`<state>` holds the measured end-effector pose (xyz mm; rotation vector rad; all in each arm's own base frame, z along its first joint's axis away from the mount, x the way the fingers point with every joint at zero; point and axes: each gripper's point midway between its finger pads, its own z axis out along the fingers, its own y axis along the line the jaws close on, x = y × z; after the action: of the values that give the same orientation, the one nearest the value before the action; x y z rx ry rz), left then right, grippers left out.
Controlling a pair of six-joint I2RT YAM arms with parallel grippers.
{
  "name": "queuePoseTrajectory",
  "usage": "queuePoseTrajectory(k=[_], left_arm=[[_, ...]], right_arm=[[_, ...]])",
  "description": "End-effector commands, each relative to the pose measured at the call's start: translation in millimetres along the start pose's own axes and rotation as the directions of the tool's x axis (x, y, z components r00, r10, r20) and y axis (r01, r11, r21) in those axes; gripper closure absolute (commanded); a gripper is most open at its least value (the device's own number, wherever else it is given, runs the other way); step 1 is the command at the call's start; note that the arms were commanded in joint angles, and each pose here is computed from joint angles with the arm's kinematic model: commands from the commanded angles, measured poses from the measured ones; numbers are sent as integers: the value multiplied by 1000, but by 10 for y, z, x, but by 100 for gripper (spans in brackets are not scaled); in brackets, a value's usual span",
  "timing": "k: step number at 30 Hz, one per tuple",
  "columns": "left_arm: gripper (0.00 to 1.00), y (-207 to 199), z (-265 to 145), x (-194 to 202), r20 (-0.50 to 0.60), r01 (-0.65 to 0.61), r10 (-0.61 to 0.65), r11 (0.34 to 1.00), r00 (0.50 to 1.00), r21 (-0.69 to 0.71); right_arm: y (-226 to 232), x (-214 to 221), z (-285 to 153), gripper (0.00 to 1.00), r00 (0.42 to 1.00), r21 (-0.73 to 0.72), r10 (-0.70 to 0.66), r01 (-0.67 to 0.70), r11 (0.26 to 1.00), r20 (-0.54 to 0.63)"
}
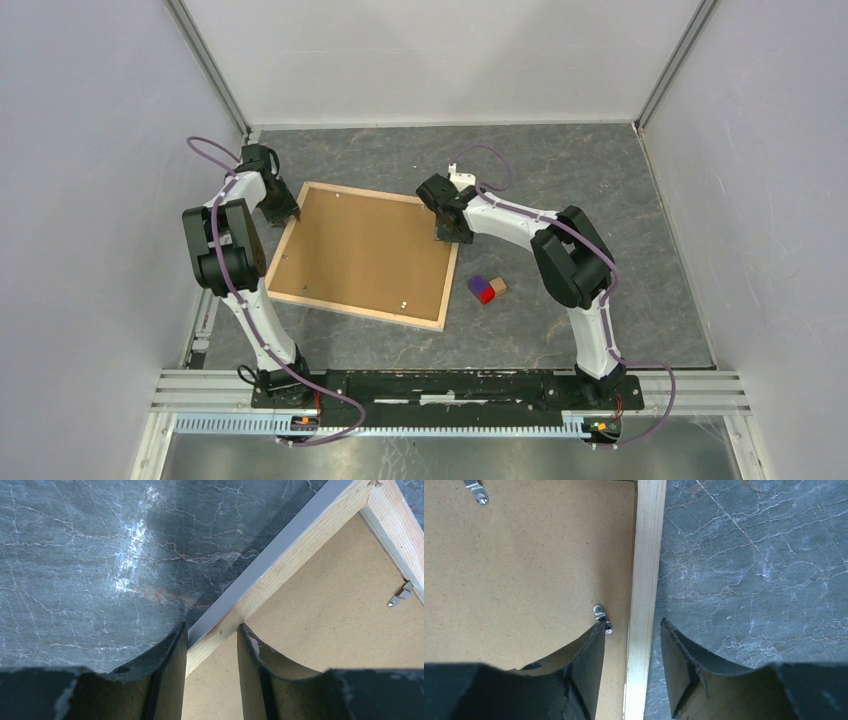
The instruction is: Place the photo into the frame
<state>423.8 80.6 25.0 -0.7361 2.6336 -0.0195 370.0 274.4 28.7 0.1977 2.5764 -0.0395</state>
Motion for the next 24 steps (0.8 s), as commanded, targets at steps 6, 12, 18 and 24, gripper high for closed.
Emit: queuePoseTrajectory(k=[6,12,18,24], left_arm=[[76,-3,138,130,-29,100,-101,994,994,-31],[76,-25,142,134,-33,104,-104,994,994,-20],[76,-34,153,139,-37,105,-106,994,994,-16],[76,-30,160,144,-39,104,-104,994,994,-18]], right_arm=[[-179,57,201,43,996,36,-81,82,996,-38],[-48,10,146,41,993,-57,-113,111,992,-28],[-56,-86,72,42,996,-111,-85,85,990,8],[-63,-83,162,49,997,-124,-81,79,989,-10]])
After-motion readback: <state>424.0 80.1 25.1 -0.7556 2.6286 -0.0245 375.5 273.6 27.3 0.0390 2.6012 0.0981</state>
